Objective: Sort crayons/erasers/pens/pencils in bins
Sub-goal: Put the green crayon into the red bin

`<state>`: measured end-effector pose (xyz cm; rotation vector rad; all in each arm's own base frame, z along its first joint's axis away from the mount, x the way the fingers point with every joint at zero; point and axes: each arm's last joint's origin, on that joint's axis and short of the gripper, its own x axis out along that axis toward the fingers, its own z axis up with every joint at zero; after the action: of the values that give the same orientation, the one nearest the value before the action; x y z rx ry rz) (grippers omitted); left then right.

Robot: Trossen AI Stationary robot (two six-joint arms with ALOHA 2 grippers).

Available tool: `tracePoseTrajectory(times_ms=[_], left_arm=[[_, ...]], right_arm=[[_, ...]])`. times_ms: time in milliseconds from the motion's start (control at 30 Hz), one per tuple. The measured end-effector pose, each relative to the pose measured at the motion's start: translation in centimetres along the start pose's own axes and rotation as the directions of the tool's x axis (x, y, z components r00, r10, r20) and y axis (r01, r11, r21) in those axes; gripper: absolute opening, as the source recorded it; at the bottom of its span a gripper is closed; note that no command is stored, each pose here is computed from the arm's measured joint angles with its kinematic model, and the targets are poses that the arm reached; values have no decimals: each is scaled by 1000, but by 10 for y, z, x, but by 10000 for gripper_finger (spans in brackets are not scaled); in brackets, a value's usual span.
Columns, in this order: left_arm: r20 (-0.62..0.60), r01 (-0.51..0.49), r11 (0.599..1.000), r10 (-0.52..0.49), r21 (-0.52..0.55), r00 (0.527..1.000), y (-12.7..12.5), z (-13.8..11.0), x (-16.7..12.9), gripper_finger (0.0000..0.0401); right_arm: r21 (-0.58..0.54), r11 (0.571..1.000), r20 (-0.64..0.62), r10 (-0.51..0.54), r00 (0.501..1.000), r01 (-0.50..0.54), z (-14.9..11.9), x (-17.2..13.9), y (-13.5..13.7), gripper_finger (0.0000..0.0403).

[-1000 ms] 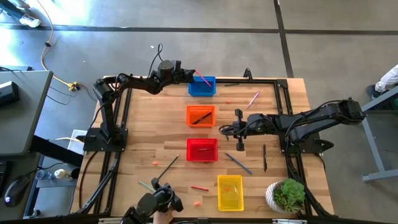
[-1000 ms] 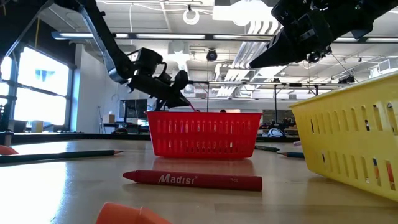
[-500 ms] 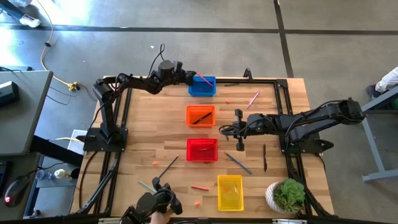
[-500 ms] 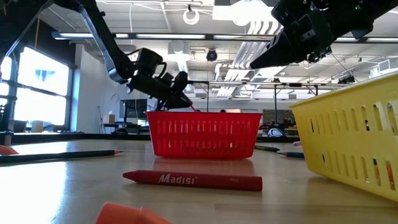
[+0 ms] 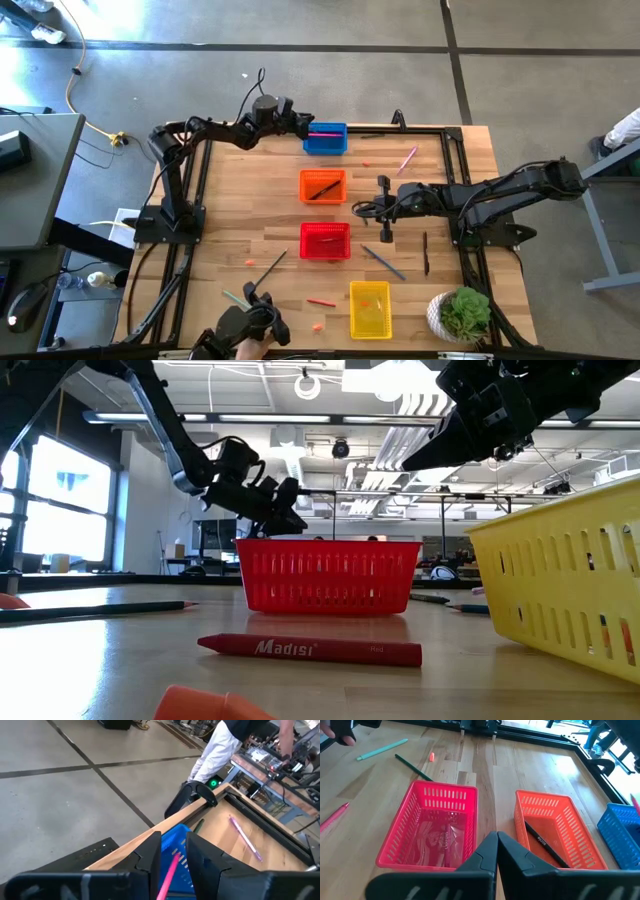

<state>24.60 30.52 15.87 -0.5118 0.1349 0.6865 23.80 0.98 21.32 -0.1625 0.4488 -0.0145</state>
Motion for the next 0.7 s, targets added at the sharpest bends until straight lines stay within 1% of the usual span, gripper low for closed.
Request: tracePoseTrajectory(times_ms=[233,333,433,567,700], left_arm=[[-3,13,1000,-13,23,1000,0,1,-1,79],[4,20,999,-20,45,1000,-2,8,-5,79],[7,-14,997,14,70,1000,-5,17,-13,79],[16,-26,989,24,146,1000,-14,32,-27,70],[45,-66,972,58,223,997,-25,47,-42,49]], right_arm=[[-1,1000,-6,1,1000,-1,-1,0,0,0],[-1,1000,-6,1,1000,-1,-1,0,0,0],[0,1000,-7,1,1000,-1,-1,0,0,0],[-1,1000,-9,1,1000,-1,-1,0,0,0],[0,1000,-9,1,1000,-1,-1,0,0,0]])
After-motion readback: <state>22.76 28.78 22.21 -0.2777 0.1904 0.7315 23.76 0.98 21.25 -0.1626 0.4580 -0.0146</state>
